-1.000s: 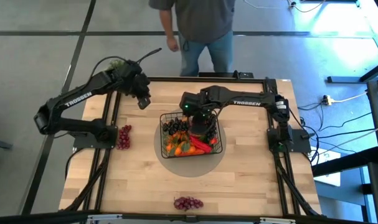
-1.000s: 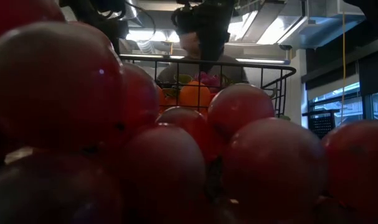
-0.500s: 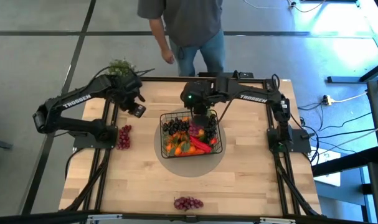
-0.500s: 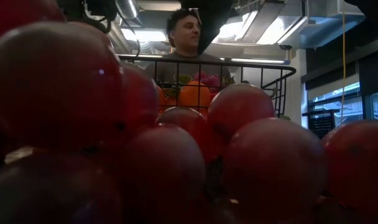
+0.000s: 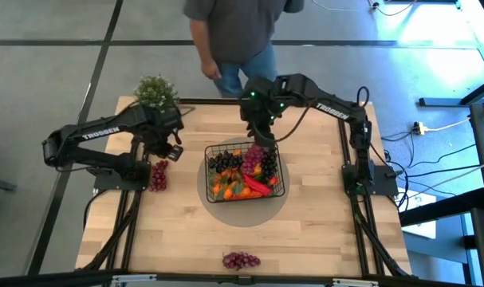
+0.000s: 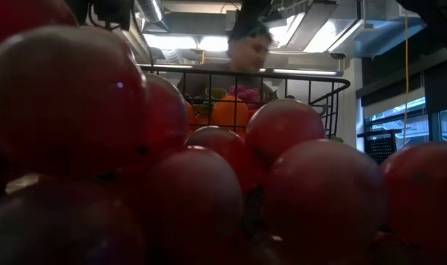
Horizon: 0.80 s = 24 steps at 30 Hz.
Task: Build produce basket
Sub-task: Put the left red grape into the basket
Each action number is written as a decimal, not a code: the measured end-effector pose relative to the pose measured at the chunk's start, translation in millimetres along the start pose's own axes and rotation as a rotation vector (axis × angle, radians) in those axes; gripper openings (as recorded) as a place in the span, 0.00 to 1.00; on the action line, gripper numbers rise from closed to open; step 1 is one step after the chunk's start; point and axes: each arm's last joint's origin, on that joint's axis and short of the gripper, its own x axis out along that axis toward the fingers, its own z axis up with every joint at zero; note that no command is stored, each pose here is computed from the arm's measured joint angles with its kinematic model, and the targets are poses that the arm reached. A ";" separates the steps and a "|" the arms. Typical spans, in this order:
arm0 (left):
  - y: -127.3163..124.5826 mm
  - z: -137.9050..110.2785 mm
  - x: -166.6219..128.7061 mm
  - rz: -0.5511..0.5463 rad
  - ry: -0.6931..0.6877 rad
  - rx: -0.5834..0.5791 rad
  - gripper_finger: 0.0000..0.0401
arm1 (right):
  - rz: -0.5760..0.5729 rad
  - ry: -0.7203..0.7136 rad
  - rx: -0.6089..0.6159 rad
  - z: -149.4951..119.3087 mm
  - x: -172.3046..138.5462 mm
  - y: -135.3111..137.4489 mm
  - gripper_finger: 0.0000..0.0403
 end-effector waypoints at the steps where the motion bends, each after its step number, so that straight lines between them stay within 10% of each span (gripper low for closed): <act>1: 0.5 -1.9 6.2 0.014 0.013 -0.003 0.19 | 0.015 -0.006 -0.010 -0.1 -0.9 -0.7 0.25; 24: 17.8 -11.9 97.4 0.129 -0.045 0.042 0.18 | 0.069 0.011 -0.040 -4.6 -2.6 -3.6 0.25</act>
